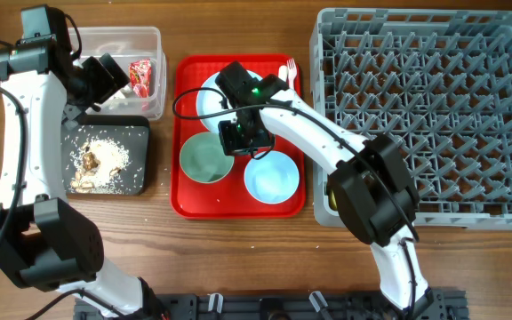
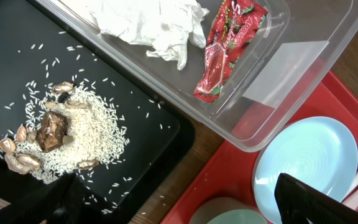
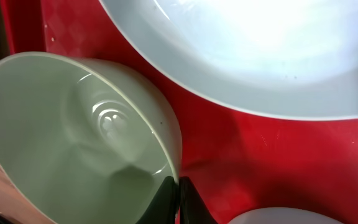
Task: Sort waste into correct bins and load items into the dishwasher rack
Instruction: 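Lift the green bowl and carry it right over the dish rack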
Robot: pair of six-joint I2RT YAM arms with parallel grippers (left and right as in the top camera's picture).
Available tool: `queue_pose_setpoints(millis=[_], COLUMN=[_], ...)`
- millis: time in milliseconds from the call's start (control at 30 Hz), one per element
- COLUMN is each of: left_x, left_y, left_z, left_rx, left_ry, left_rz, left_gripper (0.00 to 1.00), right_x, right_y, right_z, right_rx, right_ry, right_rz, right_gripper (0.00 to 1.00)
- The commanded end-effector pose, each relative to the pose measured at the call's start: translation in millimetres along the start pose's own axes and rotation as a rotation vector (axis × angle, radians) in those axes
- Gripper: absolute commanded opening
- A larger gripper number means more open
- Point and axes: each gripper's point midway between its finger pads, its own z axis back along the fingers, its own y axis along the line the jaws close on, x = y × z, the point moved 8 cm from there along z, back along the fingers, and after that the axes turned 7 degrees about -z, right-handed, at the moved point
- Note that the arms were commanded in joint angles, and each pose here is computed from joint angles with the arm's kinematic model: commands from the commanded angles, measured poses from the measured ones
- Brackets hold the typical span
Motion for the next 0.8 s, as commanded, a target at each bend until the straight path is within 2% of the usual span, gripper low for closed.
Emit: queue_pose_setpoints(millis=[0, 67, 167, 433, 500, 567, 600, 767], left_x=[3, 3, 3, 3, 3, 3, 3, 3], left_y=[-1, -1, -1, -1, -1, -1, -1, -1], left_z=[10, 10, 10, 10, 10, 10, 10, 10], left_rx=[-0.003, -0.003, -0.003, -0.003, -0.003, -0.003, -0.003, -0.003], left_ry=[-0.034, -0.034, -0.034, -0.034, -0.034, -0.034, -0.034, -0.034], left_rz=[0.007, 0.007, 0.007, 0.007, 0.007, 0.007, 0.007, 0.007], left_gripper=[1.00, 1.00, 1.00, 1.00, 1.00, 1.00, 1.00, 1.00], right_x=[0, 0, -1, -4, -4, -4, -4, -1], right_y=[-4, -2, -2, -1, -2, -2, -2, 3], right_z=[-11, -12, -15, -27, -28, -28, -28, -10], right_rx=[-0.030, -0.032, -0.055, -0.064, -0.066, -0.066, -0.067, -0.040], right_ry=[0.004, 0.000, -0.011, 0.004, 0.007, 0.008, 0.009, -0.011], right_rz=[-0.019, -0.021, -0.056, -0.083, -0.087, -0.090, -0.090, -0.085], right_gripper=[0.24, 0.40, 0.41, 0.32, 0.25, 0.09, 0.05, 0.04])
